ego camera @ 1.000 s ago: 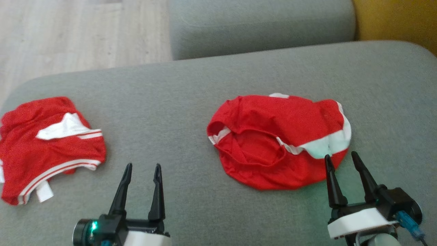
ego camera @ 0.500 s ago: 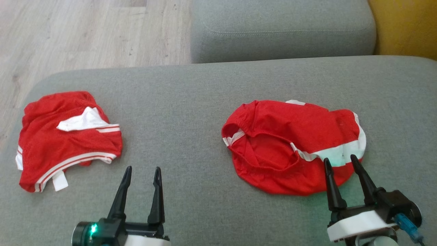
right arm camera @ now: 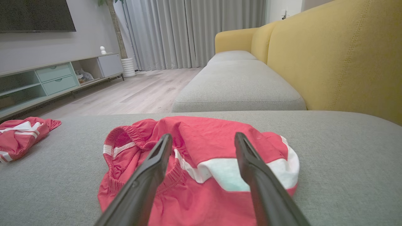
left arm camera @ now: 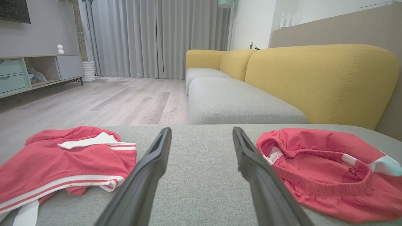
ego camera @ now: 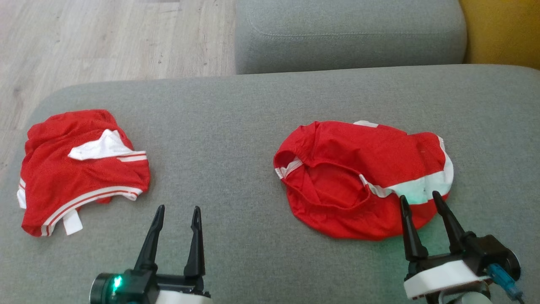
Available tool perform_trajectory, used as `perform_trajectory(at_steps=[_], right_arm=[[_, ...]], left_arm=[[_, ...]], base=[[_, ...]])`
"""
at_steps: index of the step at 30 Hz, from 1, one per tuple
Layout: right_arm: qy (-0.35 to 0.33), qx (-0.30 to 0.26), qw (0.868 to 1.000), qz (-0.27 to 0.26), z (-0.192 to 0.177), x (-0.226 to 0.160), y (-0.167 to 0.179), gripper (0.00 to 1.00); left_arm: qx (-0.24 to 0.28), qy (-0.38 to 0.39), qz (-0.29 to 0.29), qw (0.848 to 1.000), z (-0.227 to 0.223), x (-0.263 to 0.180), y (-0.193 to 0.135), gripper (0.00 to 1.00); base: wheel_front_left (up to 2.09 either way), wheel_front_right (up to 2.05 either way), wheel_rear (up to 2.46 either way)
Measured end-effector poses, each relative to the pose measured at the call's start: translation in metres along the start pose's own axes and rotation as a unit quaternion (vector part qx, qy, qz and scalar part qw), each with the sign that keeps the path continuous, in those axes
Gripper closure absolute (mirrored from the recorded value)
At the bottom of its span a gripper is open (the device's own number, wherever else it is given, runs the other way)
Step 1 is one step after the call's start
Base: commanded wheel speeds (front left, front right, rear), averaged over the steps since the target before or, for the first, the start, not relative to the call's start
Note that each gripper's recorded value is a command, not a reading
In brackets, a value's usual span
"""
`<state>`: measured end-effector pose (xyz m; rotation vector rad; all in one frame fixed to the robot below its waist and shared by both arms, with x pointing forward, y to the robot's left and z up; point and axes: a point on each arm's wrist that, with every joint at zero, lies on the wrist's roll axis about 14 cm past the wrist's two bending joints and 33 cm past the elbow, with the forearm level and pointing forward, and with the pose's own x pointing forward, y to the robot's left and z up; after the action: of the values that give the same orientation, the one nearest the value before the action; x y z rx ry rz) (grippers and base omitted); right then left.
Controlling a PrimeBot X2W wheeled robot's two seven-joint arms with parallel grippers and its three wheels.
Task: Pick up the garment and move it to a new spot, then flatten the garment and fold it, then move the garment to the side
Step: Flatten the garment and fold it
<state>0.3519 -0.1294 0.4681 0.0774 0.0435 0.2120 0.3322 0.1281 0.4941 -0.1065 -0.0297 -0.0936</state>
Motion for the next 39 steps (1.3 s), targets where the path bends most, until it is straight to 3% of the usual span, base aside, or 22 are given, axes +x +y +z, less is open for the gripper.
perform_trajectory(at_steps=[17,23,30,36,39], right_arm=[[0.002,0.001,1.000,-0.009,-0.001,-0.003,-0.005,0.00],[-0.002,0.001,1.000,-0.025,0.001,0.001,-0.016,0.00],[-0.025,-0.005,0.998,-0.049,0.017,0.012,-0.034,0.00],[-0.012,-0.006,0.997,-0.080,0.010,0.003,-0.052,0.00],[-0.008,-0.009,0.995,-0.094,0.009,-0.001,-0.060,0.00]], left_arm=[[0.003,0.012,-0.019,1.000,-0.008,0.003,-0.011,0.00],[-0.033,0.031,-0.130,0.990,-0.019,0.030,-0.072,0.00],[-0.100,0.082,-0.274,0.953,-0.034,0.064,-0.157,0.00],[-0.153,0.198,-0.362,0.898,-0.062,0.066,-0.219,0.00],[-0.172,0.249,-0.379,0.875,-0.076,0.064,-0.237,0.00]], base=[[0.00,0.00,0.00],[0.00,0.00,0.00],[0.00,0.00,0.00],[0.00,0.00,0.00],[0.00,0.00,0.00]])
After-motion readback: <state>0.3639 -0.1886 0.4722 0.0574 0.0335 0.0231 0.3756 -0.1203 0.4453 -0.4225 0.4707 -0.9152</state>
